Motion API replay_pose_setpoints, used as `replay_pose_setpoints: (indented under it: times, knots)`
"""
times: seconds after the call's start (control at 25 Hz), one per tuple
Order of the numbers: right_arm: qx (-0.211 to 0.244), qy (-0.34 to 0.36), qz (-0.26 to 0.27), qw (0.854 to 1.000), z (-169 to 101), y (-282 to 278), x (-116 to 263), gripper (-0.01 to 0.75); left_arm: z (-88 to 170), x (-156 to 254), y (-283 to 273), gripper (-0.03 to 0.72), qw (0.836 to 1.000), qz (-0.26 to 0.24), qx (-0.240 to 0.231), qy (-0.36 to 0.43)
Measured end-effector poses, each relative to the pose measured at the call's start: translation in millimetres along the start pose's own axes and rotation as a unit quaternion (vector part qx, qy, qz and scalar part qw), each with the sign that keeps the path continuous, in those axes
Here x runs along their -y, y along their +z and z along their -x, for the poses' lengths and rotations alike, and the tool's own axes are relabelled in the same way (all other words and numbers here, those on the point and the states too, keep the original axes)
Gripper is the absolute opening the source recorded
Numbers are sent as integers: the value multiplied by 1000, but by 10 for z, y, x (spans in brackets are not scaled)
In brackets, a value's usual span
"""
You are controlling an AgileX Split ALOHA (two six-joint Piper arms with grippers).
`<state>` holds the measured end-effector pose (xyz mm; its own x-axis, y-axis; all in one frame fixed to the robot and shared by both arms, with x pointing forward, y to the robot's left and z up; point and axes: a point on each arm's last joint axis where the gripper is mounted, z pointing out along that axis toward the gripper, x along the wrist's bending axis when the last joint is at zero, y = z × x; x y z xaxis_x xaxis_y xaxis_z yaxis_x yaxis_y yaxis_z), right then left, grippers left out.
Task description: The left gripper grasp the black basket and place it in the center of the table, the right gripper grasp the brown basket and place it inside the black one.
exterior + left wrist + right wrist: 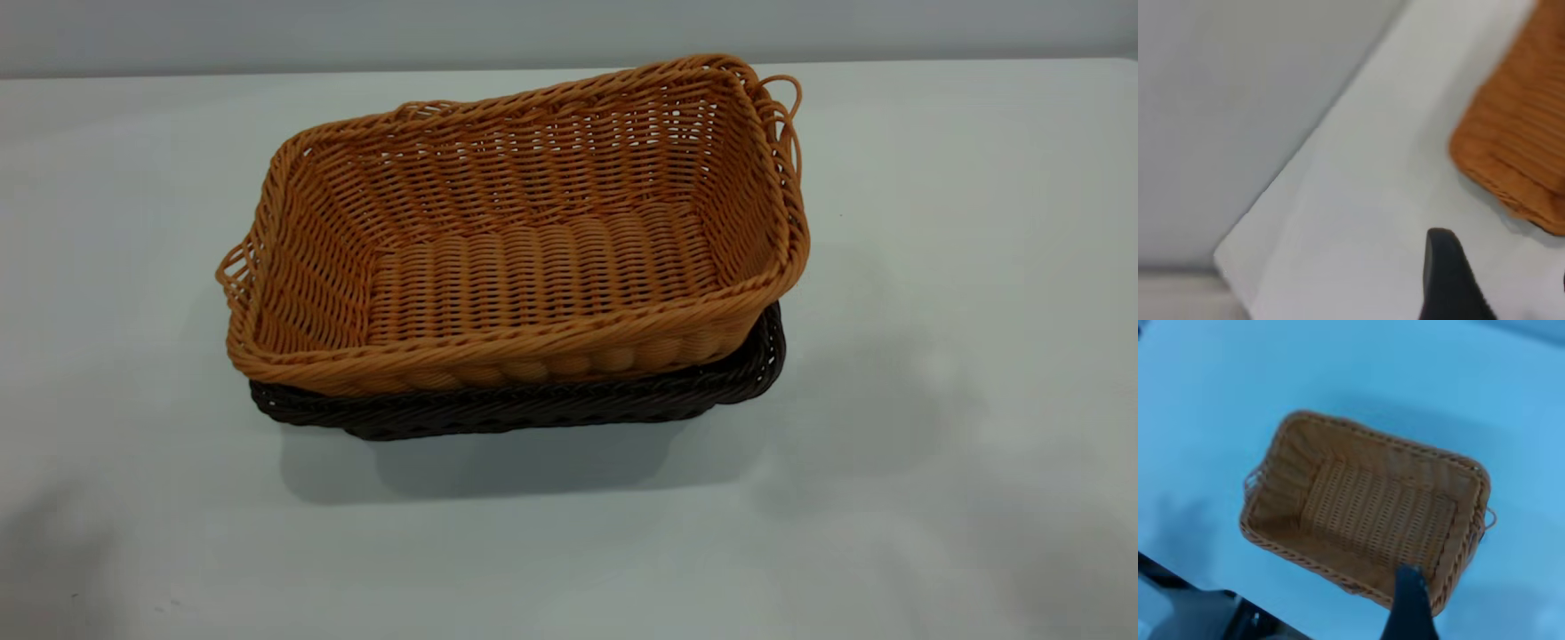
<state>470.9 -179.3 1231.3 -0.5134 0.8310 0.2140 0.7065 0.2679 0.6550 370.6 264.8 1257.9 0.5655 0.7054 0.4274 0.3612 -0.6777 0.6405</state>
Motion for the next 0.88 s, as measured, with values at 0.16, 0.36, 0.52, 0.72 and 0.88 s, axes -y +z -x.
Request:
replay_pose_setpoints:
  times: [0.16, 0.36, 0.52, 0.72, 0.88]
  knots:
    - [13, -10, 15, 1000, -76, -377, 444, 467, 31, 144, -352, 363, 992, 30, -50, -109]
    - [65, 0, -35, 997, 32, -362, 1178, 465, 137, 289, -458, 363, 979, 43, -47, -194]
    - [98, 26, -103, 989, 167, -122, 1775, 465, 311, 538, -154, 363, 974, -15, -18, -226]
    - [108, 46, -168, 979, 272, 163, 2423, 465, 659, 964, 344, 362, 959, -114, 46, -256]
    - [110, 57, -175, 977, 315, 296, 2733, 465, 954, 1338, 644, 362, 941, -186, 89, -268]
